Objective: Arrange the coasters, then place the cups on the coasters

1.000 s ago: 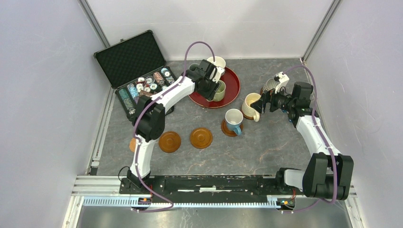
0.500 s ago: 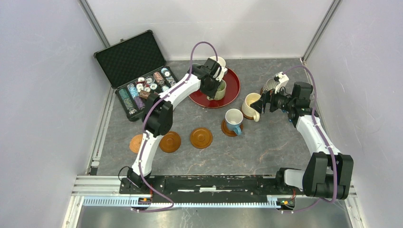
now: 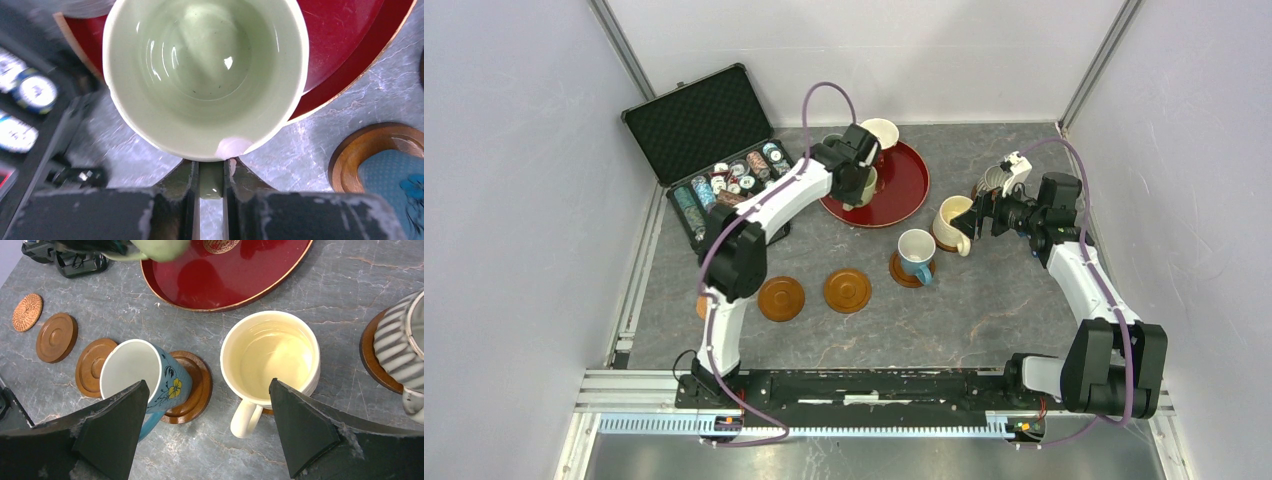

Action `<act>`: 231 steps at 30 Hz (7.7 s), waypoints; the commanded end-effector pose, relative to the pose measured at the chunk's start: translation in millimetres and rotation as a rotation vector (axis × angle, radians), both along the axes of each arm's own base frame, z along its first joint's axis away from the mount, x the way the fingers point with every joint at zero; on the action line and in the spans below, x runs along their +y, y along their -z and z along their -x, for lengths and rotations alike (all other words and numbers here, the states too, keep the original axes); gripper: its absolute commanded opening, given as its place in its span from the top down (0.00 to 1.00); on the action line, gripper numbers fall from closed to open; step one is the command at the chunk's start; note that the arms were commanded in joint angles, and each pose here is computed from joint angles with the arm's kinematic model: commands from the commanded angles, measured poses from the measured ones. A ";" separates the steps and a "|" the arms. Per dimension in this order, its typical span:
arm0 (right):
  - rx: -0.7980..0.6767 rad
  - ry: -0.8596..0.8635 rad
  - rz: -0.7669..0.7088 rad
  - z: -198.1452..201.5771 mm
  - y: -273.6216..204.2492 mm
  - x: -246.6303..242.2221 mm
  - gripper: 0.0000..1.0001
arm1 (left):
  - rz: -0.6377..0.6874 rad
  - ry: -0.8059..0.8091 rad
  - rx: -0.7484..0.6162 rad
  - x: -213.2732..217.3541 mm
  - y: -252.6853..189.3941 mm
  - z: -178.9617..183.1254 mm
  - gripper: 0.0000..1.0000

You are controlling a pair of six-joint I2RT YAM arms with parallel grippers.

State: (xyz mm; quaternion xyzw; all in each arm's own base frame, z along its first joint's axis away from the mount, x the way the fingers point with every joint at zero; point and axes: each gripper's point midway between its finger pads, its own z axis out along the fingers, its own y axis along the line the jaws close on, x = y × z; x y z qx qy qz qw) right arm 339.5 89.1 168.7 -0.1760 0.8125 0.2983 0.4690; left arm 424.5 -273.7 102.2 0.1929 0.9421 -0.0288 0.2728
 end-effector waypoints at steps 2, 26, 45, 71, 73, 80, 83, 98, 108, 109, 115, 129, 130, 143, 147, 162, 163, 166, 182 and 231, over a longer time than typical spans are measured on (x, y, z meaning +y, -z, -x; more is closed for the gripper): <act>-0.041 0.030 0.006 -5.2 -8.5 -5.3 0.02 | 0.181 -0.202 -0.276 25.5 -131.1 9.0 0.98; -0.003 0.189 0.102 -22.3 14.0 -41.0 0.02 | 0.276 -0.114 0.061 26.6 -49.6 202.0 0.98; 0.007 0.241 0.111 -23.7 20.0 -52.7 0.02 | 0.205 -0.101 0.125 11.6 -14.8 227.6 0.97; 0.052 0.240 0.095 -21.8 34.1 -57.6 0.02 | 0.142 -0.127 0.189 20.4 21.6 235.6 0.72; 0.055 0.241 0.095 -22.0 35.2 -58.3 0.02 | 0.146 -0.119 0.197 20.8 21.6 238.3 0.68; 0.065 0.246 0.090 -22.8 37.4 -59.9 0.02 | 0.168 -0.053 0.268 27.5 20.3 261.9 0.51; 0.070 0.248 0.088 -22.4 38.7 -60.6 0.02 | 0.199 -0.014 0.290 24.9 14.3 269.9 0.47; 0.074 0.246 0.070 -21.2 38.3 -60.8 0.02 | 0.289 0.062 0.331 11.3 6.4 282.1 0.39; 0.080 0.239 0.060 -19.6 39.7 -60.5 0.02 | 0.333 0.088 0.321 -5.5 10.3 274.9 0.38; 0.079 0.239 0.060 -19.6 39.4 -60.6 0.02 | 0.336 0.090 0.323 -7.0 10.7 274.5 0.38; 0.083 0.235 0.053 -19.0 39.9 -60.2 0.02 | 0.368 0.104 0.332 -18.2 9.2 272.9 0.38; 0.050 0.191 0.028 -16.5 31.1 -52.5 0.02 | 0.377 0.491 0.032 -29.6 -121.7 248.5 0.00; 0.046 0.192 0.028 -16.6 29.9 -53.0 0.02 | 0.355 0.485 -0.024 -26.9 -132.2 234.0 0.00; 0.023 0.181 0.031 -14.8 22.7 -51.2 0.02 | 0.249 0.179 -0.236 -9.8 -160.4 -1.9 0.05; 0.017 0.183 0.032 -14.6 21.3 -51.4 0.02 | 0.291 0.106 -0.288 -23.9 -151.3 -54.0 0.15; 0.022 0.176 0.027 -12.5 22.2 -49.8 0.02 | -0.083 0.200 -0.446 -2.2 -78.3 -138.2 0.40; 0.022 0.177 0.028 -12.4 22.5 -50.2 0.02 | -0.126 0.216 -0.456 1.8 -77.2 -141.7 0.39; 0.022 0.177 0.027 -12.3 22.7 -50.1 0.02 | -0.211 0.255 -0.468 7.9 -72.6 -147.4 0.37; 0.039 0.182 0.030 -13.5 26.4 -51.0 0.02 | -0.243 0.376 -0.372 -3.2 -18.4 -142.7 0.44; 0.042 0.185 0.036 -14.3 24.9 -52.6 0.02 | -0.009 0.341 -0.342 -4.2 -111.6 -70.5 0.34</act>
